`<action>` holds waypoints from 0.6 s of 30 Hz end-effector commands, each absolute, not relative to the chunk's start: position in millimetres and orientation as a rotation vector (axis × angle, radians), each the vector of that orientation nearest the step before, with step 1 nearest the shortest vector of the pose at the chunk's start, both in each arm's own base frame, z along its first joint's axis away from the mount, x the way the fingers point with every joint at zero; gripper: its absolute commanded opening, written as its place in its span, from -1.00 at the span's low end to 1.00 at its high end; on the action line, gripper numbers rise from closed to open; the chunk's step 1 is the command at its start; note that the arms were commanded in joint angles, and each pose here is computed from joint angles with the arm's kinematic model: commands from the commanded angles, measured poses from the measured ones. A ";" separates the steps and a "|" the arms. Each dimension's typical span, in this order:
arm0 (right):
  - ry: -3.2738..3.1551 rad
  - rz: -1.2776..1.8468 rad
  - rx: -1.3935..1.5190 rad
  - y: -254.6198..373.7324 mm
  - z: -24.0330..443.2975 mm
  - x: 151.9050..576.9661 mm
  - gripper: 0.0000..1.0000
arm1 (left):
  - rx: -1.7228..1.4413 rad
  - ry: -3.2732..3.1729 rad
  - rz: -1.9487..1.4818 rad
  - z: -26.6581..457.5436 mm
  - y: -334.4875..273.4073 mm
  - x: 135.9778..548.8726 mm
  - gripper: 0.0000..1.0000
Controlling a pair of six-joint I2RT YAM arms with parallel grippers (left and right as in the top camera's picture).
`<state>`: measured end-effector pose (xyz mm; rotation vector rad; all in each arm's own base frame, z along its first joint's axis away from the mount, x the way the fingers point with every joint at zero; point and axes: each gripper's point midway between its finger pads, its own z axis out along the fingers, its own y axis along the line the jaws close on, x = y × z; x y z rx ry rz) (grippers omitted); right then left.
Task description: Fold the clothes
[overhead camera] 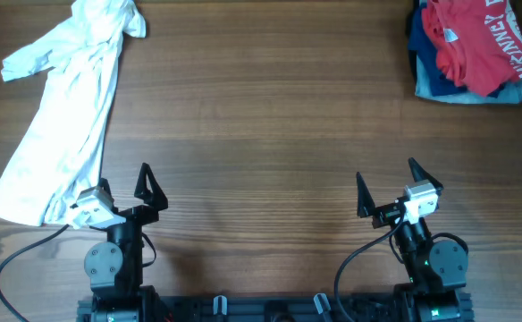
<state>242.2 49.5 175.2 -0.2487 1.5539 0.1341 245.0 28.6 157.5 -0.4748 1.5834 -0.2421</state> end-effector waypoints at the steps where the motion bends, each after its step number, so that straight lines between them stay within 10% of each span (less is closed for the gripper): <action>1: 1.540 0.141 -0.261 51.3 177.5 241.0 0.99 | -0.459 1.585 -0.234 157.1 28.2 244.9 1.00; 18: 1.530 0.102 -0.309 52.4 177.7 240.9 0.99 | -0.459 1.585 -0.234 157.1 28.2 244.9 1.00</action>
